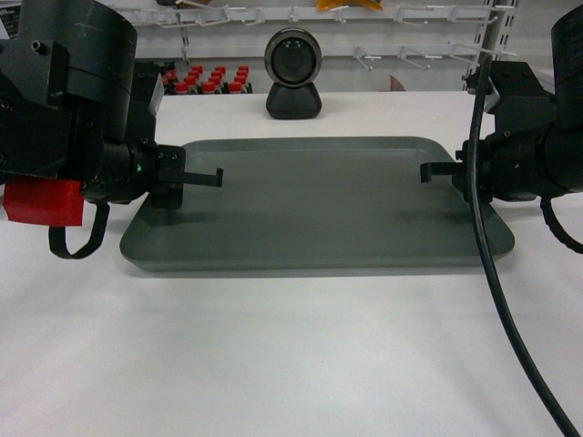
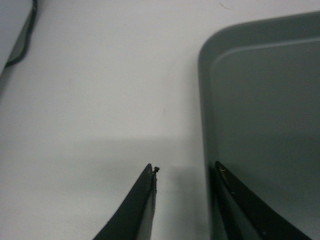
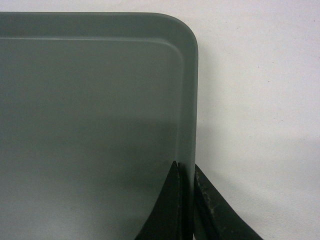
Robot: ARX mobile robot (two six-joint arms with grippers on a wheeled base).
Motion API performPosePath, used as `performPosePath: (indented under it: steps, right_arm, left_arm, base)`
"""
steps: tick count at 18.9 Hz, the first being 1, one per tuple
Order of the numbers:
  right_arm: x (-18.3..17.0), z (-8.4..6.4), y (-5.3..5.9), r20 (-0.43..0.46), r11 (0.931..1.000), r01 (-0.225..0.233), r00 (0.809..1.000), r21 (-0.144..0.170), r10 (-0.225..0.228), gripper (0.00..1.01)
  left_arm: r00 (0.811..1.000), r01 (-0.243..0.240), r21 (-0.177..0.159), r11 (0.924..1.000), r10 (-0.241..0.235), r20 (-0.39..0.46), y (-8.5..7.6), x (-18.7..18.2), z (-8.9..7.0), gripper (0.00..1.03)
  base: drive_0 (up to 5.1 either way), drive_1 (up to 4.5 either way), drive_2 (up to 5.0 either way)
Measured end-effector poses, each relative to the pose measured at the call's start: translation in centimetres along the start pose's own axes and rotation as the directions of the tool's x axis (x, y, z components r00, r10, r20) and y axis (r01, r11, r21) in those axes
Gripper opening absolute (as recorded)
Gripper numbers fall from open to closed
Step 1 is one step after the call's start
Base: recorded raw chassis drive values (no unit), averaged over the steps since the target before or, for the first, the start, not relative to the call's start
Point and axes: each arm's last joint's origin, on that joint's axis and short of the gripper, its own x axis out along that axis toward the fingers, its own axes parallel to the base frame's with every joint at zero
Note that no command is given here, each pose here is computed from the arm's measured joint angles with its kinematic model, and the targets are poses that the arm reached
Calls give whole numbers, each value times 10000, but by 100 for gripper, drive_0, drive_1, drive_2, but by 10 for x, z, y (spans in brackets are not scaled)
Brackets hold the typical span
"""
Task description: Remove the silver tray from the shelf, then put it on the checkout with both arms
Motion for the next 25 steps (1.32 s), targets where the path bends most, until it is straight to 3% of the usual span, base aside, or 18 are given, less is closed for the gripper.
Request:
performPosePath:
  steps: [3,6,9,10,12,13,15,17,18,22,25]
  right_arm:
    - [0,1,-2,211,9973,183,9996,-714,-168,29]
    - [0,2,-4,281,9960,225,9994,-864,-201,47]
    - [-4,2,-3,303,9966,121,9995,-819,-97,69]
    - [-10,6,-2,443,9975,-88,9989,-704,119,80]
    - [-21,13,0,840,9976,-432,9953,-549,477,93]
    - [-29,20,-1,1279,9968,-746,9887,-284,777,100]
    - [-54,35,-4,2255,9926,-1178,9682,295,1082,98]
    - [-76,39,-8,2993,9891,-1310,9483,666,1054,98]
    - [-91,37,-12,3449,9877,-1305,9340,866,932,98]
    - [-138,31,-18,4544,9808,-1457,8879,1296,718,98]
    - [-164,21,-17,4926,9781,-1427,8688,1515,505,98]
  left_arm:
    - [9997,-208,-79,9998,208,109,3,1,3,58]
    - [9994,-264,-133,9996,267,228,4,1,5,76]
    - [9981,-193,-280,9994,209,583,3,0,9,97]
    - [9963,-92,-368,9993,123,850,3,-3,14,99]
    - [9913,95,-544,9985,-23,1313,5,-13,25,98]
    - [9855,205,-702,9973,-83,1693,9,-24,34,98]
    - [9638,567,-1407,9884,-174,2661,20,-56,54,98]
    - [9419,844,-2060,9749,-106,3358,30,-79,60,98]
    - [9319,1086,-2404,9646,-145,3625,36,-92,57,98]
    - [9185,902,-2878,9534,321,3942,58,-118,44,98]
    - [9022,763,-3109,9474,671,4261,70,-136,40,98]
  base:
    - [0,0,0]
    - [0,0,0]
    - [0,0,0]
    - [0,0,0]
    - [0,0,0]
    - [0,0,0]
    - [0,0,0]
    - [0,0,0]
    - [0,0,0]
    - [0,0,0]
    - [0,0,0]
